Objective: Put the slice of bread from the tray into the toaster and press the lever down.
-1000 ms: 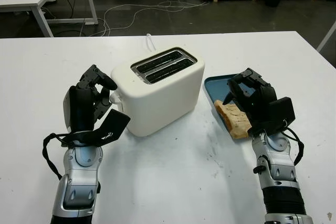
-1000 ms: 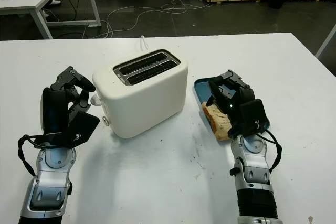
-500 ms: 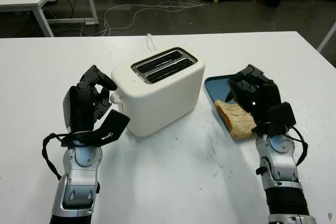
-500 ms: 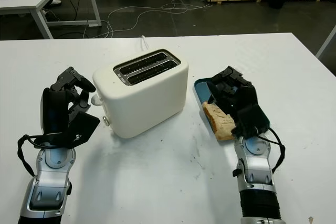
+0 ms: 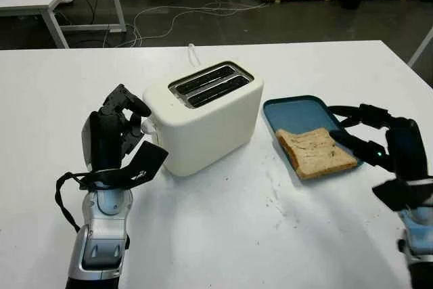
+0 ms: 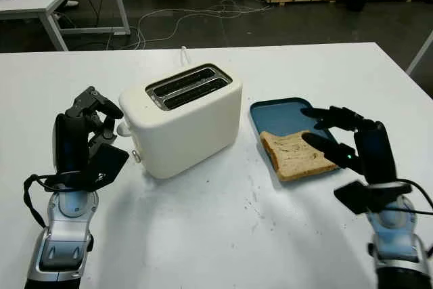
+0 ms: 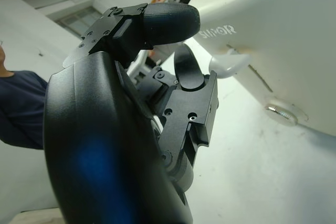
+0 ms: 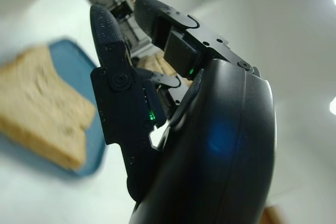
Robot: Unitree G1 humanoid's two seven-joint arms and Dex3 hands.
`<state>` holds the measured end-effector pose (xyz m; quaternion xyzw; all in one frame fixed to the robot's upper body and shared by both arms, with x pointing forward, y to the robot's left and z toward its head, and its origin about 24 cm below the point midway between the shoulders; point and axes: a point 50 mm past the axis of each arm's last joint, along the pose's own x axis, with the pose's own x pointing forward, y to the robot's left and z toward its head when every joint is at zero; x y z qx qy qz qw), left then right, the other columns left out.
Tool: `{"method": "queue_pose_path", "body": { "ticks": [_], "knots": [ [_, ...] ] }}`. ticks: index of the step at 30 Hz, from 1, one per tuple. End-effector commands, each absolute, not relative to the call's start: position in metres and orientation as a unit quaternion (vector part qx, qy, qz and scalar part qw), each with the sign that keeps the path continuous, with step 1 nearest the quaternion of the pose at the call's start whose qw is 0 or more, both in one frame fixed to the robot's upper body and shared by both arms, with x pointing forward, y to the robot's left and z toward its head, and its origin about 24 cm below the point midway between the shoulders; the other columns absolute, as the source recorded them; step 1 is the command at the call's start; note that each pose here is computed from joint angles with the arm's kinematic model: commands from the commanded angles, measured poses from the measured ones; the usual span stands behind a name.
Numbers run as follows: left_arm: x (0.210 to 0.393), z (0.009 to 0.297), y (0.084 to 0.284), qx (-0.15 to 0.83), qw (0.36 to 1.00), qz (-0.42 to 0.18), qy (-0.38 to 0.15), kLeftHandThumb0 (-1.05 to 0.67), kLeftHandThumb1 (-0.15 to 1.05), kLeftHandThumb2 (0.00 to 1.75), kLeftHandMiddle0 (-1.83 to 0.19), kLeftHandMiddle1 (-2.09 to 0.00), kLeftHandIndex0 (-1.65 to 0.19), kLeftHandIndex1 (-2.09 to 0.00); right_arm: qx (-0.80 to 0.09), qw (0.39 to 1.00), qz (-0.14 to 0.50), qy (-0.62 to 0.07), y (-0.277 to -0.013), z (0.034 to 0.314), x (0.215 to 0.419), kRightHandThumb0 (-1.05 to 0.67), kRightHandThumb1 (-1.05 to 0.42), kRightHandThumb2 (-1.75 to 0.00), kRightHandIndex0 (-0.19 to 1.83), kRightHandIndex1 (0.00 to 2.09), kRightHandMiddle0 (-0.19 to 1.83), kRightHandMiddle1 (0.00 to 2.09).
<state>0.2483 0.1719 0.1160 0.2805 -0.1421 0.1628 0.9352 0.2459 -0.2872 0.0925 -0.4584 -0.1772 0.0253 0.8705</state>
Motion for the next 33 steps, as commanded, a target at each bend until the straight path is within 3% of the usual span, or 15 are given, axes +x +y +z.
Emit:
{"method": "queue_pose_path", "body": {
  "ticks": [1, 6, 17, 33],
  "knots": [
    [0.248, 0.119, 0.172, 0.284, 0.932, 0.163, -0.153, 0.1, 0.92, 0.64, -1.0, -1.75, -0.59, -1.75, -0.51, 0.843, 0.055, -0.16, -0.29, 0.089, 0.245, -0.59, -0.86, 0.0, 0.67, 0.22, 0.67, 0.0],
    [0.249, 0.121, 0.171, 0.287, 0.931, 0.163, -0.154, 0.1, 0.92, 0.64, -1.01, -1.75, -0.6, -1.75, -0.59, 0.789, 0.101, -0.137, -0.29, 0.083, 0.248, -0.65, -0.82, 0.0, 0.58, 0.04, 0.55, 0.0],
    [0.252, 0.123, 0.169, 0.291, 0.928, 0.163, -0.167, 0.11, 0.92, 0.63, -1.02, -1.75, -0.62, -1.75, -0.662, 0.722, 0.169, -0.108, -0.282, 0.077, 0.257, -0.68, -0.78, 0.0, 0.42, 0.0, 0.36, 0.0],
    [0.252, 0.124, 0.166, 0.307, 0.921, 0.16, -0.177, 0.11, 0.92, 0.6, -1.03, -1.75, -0.63, -1.75, -0.742, 0.636, 0.164, -0.135, -0.269, 0.05, 0.275, -0.55, -0.78, 0.0, 0.48, 0.03, 0.4, 0.02]
  ]
}}
